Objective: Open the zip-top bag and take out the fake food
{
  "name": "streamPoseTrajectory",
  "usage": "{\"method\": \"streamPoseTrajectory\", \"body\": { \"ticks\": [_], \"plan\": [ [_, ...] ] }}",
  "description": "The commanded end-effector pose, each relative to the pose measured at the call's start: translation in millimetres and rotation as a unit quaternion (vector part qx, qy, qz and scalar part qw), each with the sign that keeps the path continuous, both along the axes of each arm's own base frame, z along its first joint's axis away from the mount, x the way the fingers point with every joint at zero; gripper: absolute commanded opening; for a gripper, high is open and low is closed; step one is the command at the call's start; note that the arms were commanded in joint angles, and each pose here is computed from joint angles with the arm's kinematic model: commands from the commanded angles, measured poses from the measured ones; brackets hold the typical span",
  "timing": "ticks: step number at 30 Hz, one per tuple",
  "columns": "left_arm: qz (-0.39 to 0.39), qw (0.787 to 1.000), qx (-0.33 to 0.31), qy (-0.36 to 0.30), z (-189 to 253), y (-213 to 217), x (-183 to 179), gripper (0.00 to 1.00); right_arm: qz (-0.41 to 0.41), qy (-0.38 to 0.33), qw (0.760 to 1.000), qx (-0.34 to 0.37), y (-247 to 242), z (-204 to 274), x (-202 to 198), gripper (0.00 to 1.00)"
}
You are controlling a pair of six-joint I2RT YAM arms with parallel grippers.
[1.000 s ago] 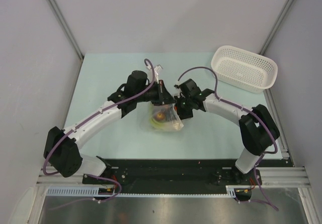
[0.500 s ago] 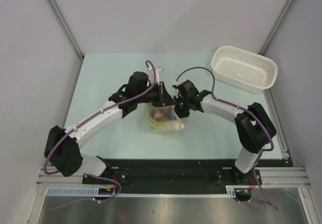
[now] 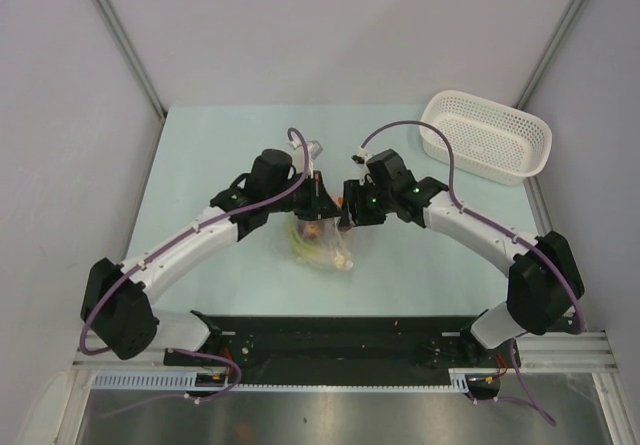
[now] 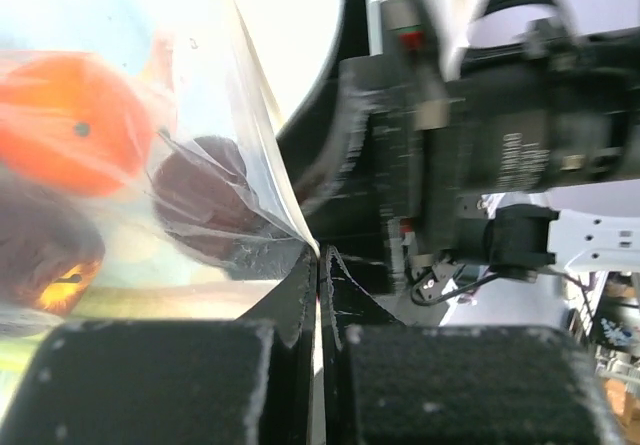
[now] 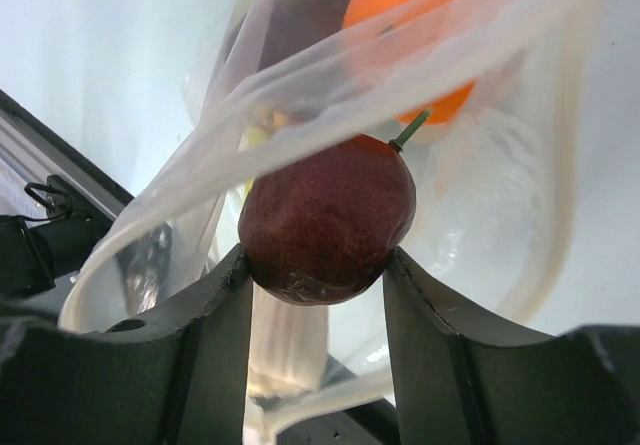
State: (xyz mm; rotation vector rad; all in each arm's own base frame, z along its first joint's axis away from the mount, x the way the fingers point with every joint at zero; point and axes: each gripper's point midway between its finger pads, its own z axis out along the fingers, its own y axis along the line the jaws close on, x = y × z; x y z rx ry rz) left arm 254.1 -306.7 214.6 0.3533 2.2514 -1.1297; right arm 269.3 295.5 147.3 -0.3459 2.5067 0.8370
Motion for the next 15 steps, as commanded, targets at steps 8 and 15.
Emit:
{"method": "streamPoseTrajectory", "body": {
  "ticks": [8, 15],
  "plan": [
    [0.025, 0.999, 0.015, -0.042, 8.3, 26.0, 8.9, 0.0, -0.019, -0.043, 0.999, 0.002, -30.4, 53.7, -24.3, 0.12],
    [0.035, 0.998, 0.019, -0.042, 7.9, 37.0, 10.0, 0.0, -0.098, -0.083, 0.992, 0.009, -68.7, 80.6, -1.4, 0.16]
  ]
}}
